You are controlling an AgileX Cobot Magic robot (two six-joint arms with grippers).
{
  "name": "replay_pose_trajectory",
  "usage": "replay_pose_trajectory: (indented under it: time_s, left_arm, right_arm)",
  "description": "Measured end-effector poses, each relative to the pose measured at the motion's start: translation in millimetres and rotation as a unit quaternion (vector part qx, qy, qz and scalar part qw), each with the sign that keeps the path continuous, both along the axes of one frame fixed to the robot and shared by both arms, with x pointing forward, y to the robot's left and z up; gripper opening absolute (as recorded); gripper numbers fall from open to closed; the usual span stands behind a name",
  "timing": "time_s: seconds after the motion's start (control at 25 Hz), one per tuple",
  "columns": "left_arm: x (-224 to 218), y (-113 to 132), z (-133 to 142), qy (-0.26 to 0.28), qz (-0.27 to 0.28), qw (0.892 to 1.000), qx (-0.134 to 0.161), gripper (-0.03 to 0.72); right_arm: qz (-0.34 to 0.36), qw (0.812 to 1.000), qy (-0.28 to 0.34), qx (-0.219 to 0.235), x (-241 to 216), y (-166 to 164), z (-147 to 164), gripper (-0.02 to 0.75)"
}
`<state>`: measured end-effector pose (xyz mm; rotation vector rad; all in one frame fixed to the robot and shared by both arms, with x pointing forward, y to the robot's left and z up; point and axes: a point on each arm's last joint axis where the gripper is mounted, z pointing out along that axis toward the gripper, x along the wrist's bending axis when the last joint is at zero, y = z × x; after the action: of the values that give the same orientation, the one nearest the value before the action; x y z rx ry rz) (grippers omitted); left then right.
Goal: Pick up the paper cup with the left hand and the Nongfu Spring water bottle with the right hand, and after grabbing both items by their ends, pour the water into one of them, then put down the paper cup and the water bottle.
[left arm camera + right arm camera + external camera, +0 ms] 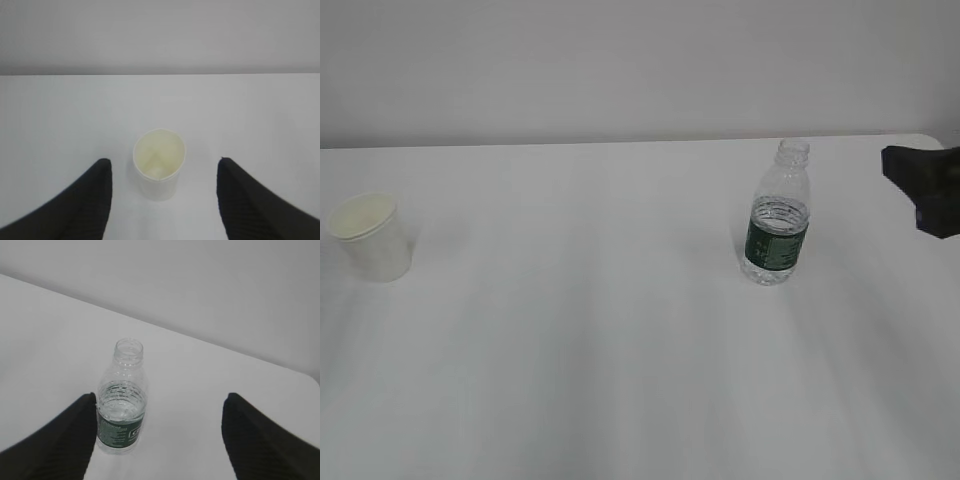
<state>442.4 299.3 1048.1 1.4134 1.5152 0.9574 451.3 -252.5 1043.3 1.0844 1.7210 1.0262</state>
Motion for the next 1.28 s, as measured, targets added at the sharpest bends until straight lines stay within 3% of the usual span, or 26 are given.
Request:
replay_pose_trajectory:
  time_s: [0.52,0.84,1.0,1.28]
  left_arm:
    - [-9.4,3.9,-34.1,-0.046,0.029,0.998,-0.018,0.468]
    - [-12.7,-3.6,-66.5,-0.024,0.021,0.999,-0.032,0.468]
    - [-18.0,-14.9,-87.4,-0.009,-0.010,1.000,-0.024,0.467]
    - [-34.8,-13.9,-120.0,0.015,-0.016,1.000,-0.005,0.465]
  right_arm:
    - [-0.011,0.999,-0.025,0.047,-3.9,-0.5,-40.2,0.590]
    - [0.001,0.998,-0.010,0.062,-8.2,1.9,-67.1,0.590]
    - [0.009,0.998,-0.003,0.065,-12.3,2.7,-78.5,0.590]
    - [0.035,0.997,0.002,0.067,-19.5,5.9,-96.5,0.590]
